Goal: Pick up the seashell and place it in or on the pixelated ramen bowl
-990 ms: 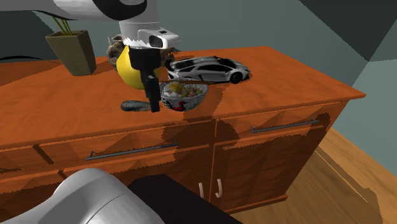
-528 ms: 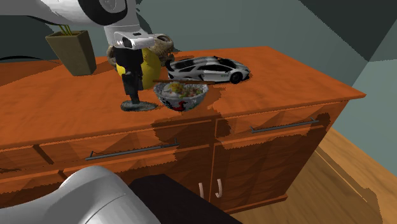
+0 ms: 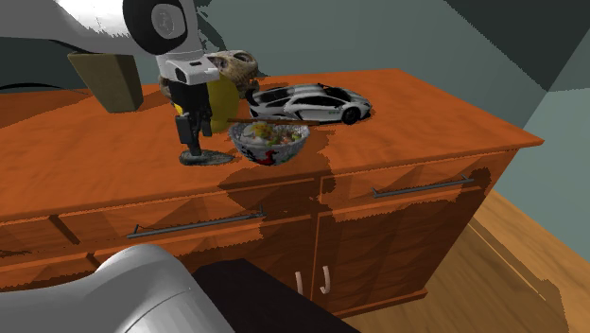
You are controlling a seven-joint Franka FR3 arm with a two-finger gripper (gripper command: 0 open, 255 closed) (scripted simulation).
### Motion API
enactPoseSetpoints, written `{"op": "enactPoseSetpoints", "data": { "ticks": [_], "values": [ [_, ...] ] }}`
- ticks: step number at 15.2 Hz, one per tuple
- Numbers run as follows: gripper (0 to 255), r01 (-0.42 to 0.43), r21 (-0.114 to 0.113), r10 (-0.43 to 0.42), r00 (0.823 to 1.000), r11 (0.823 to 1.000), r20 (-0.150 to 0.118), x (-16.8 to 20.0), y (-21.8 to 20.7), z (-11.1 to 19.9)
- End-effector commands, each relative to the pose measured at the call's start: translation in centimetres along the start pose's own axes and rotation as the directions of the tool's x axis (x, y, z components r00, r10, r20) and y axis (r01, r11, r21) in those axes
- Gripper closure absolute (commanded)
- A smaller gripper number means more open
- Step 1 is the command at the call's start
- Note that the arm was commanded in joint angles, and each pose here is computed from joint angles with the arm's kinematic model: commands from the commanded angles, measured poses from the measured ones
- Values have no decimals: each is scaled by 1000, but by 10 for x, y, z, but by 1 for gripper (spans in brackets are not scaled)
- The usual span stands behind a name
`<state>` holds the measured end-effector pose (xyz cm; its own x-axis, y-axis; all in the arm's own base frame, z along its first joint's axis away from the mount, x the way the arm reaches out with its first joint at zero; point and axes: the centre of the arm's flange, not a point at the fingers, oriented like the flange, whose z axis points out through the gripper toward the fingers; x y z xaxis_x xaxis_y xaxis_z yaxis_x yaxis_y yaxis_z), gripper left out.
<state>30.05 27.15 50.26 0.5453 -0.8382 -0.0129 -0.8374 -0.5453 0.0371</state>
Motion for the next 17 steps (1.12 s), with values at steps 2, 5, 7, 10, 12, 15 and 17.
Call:
{"op": "enactPoseSetpoints", "data": {
  "ticks": [2, 5, 7, 10, 12, 15, 17],
  "values": [
    [0, -1, 1, 1, 1000, 1000, 0, 0, 0, 19],
    [0, -1, 1, 1, 1000, 1000, 0, 0, 0, 19],
    [0, -1, 1, 1, 1000, 1000, 0, 0, 0, 19],
    [0, -1, 0, 1, 1000, 1000, 0, 0, 0, 19],
    [255, -1, 0, 1, 1000, 1000, 0, 0, 0, 19],
    [255, -1, 0, 1, 1000, 1000, 0, 0, 0, 19],
    [255, -1, 0, 1, 1000, 1000, 0, 0, 0, 19]
  ]
}}
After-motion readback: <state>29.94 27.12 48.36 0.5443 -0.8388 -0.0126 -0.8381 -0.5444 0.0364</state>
